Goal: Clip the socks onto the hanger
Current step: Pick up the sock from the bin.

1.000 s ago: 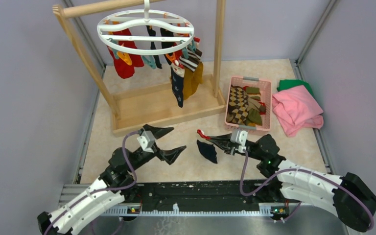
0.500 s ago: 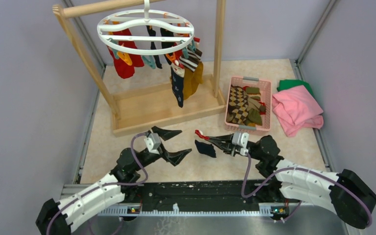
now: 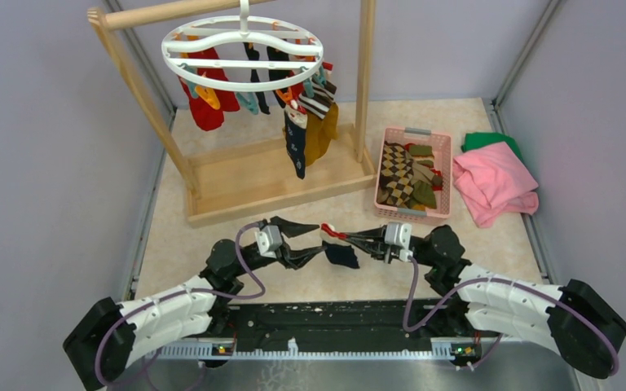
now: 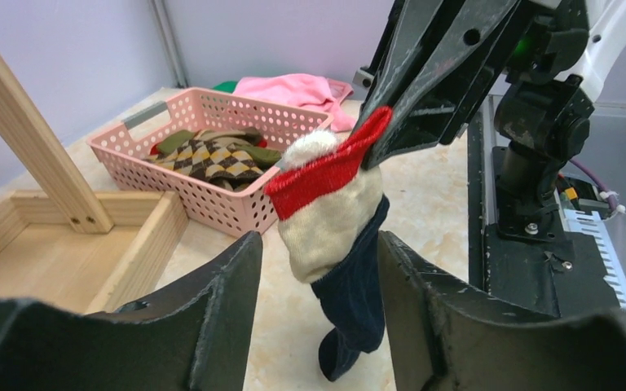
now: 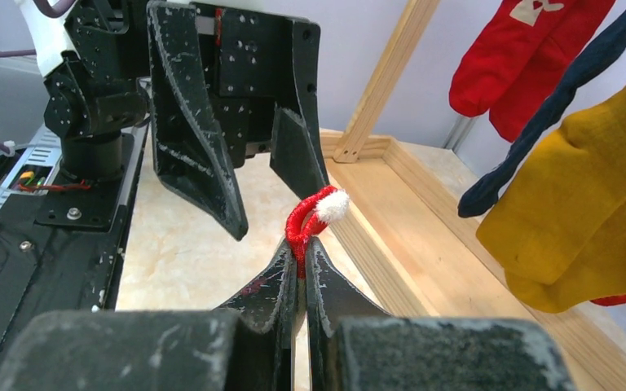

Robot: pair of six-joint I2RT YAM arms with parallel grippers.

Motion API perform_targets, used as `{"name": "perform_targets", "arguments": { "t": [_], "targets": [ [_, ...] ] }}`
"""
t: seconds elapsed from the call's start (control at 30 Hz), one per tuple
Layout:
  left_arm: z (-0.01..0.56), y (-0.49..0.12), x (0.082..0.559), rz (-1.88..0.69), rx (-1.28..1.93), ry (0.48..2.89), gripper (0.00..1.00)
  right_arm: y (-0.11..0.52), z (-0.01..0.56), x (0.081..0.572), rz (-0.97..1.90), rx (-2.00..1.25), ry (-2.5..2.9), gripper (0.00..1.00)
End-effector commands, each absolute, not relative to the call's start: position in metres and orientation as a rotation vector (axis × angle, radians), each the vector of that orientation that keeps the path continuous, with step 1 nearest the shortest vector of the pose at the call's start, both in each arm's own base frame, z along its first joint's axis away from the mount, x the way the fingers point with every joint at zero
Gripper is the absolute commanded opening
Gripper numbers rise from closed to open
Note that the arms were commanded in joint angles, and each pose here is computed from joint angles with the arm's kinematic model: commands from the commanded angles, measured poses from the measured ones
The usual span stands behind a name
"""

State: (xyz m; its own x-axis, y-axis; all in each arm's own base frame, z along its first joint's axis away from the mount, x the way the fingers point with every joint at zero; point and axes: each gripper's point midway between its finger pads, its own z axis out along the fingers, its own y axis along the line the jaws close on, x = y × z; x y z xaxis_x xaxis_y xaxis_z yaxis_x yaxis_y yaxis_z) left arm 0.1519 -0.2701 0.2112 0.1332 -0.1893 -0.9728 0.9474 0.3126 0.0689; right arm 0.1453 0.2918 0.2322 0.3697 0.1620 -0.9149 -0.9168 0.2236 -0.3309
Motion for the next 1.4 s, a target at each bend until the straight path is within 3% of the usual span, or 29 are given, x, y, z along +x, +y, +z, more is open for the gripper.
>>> {"name": "perform_targets", "arguments": {
  "t": [0.0, 0.1, 0.2, 0.33, 0.6, 0.83, 0.93, 1.03, 1.2, 1.37],
  "targets": [
    [0.256, -0.272, 0.144, -1.052, 0.851, 0.947, 0.54, 0.297, 0.254, 0.138, 0.922, -1.073, 0.802, 0.00],
    [0.255, -0.277, 0.145, -1.077, 0.854, 0.961, 0.35, 0.298, 0.253, 0.137, 0.929, -1.075, 0.801, 0.00],
    [0.252, -0.279, 0.146, -1.080, 0.866, 0.970, 0.28, 0.297, 0.254, 0.136, 0.933, -1.075, 0.800, 0.00],
    [0.251, -0.279, 0.147, -1.071, 0.881, 0.970, 0.01, 0.297, 0.253, 0.135, 0.934, -1.080, 0.803, 0.00],
    [0.253, -0.265, 0.162, -1.021, 0.842, 0.994, 0.00, 0.298, 0.246, 0.132, 0.948, -1.103, 0.815, 0.01],
    [0.256, -0.257, 0.163, -1.048, 0.836, 0.977, 0.00, 0.301, 0.243, 0.133, 0.957, -1.115, 0.829, 0.15],
    [0.256, -0.257, 0.160, -1.066, 0.846, 0.972, 0.00, 0.303, 0.241, 0.134, 0.965, -1.116, 0.842, 0.29],
    [0.258, -0.257, 0.159, -1.072, 0.854, 0.959, 0.00, 0.305, 0.238, 0.136, 0.971, -1.116, 0.863, 0.32],
    [0.257, -0.258, 0.159, -1.079, 0.870, 0.960, 0.00, 0.309, 0.239, 0.140, 0.980, -1.101, 0.881, 0.27],
    [0.257, -0.257, 0.167, -1.065, 0.835, 0.987, 0.00, 0.310, 0.244, 0.138, 0.994, -1.101, 0.876, 0.00]
  ]
}}
